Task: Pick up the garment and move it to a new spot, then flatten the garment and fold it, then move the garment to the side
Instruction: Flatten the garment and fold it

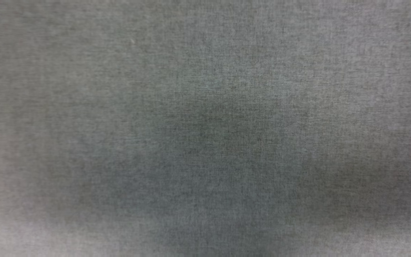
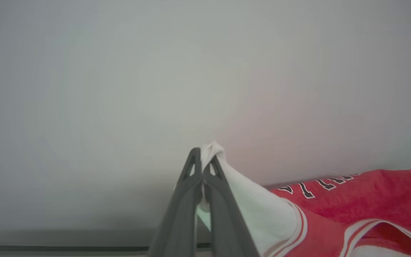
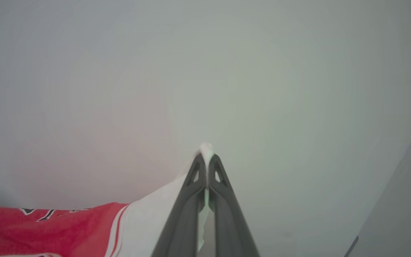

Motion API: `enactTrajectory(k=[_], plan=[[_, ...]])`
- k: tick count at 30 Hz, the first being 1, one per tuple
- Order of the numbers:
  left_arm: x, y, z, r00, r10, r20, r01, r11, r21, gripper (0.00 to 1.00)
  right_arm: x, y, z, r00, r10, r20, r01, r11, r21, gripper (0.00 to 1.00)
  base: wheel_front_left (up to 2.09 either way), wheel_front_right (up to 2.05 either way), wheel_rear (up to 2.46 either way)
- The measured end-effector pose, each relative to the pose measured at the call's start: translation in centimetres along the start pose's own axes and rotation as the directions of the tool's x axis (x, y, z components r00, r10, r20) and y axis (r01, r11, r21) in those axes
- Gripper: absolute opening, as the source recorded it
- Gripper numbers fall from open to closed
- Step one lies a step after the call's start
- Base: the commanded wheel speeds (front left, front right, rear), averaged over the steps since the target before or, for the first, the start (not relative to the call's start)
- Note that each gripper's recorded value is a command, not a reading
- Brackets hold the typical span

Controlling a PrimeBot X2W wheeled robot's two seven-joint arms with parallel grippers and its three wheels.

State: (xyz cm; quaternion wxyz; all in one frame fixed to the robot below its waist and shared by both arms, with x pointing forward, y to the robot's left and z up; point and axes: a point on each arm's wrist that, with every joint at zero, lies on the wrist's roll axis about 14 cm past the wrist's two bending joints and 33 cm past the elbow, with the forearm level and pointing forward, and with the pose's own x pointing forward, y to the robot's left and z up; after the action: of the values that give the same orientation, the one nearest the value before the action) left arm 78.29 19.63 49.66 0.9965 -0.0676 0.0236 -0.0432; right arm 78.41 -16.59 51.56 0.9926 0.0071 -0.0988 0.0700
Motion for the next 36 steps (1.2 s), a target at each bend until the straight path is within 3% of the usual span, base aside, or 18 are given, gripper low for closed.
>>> enactTrajectory(k=[8,16,25,36], plan=[[-4.3,2.8,2.1,0.995,0.077,-0.07,-0.079,0.996,-0.027,0.0,-3.1,-1.3,0.2,0.986,-0.04,-0.163,0.056,0.994,0.096,0.0,0.0,0.0,0.0],[-11.3,3.4,1.0,0.965,0.104,-0.24,-0.104,0.994,0.014,0.0,-10.1,-1.5,0.5,0.924,-0.016,-0.381,0.062,0.992,0.11,0.0,0.0,0.0,0.0],[-20.9,2.0,-2.2,0.942,0.063,-0.33,-0.06,0.998,0.019,0.0,-21.1,-1.2,1.3,0.866,0.061,-0.496,0.019,0.988,0.155,0.0,0.0,0.0,0.0],[-30.8,2.5,-1.0,0.952,0.037,-0.304,-0.041,0.999,-0.004,0.0,-34.1,-1.4,2.7,0.774,0.126,-0.621,-0.021,0.985,0.173,0.0,0.0,0.0,0.0]])
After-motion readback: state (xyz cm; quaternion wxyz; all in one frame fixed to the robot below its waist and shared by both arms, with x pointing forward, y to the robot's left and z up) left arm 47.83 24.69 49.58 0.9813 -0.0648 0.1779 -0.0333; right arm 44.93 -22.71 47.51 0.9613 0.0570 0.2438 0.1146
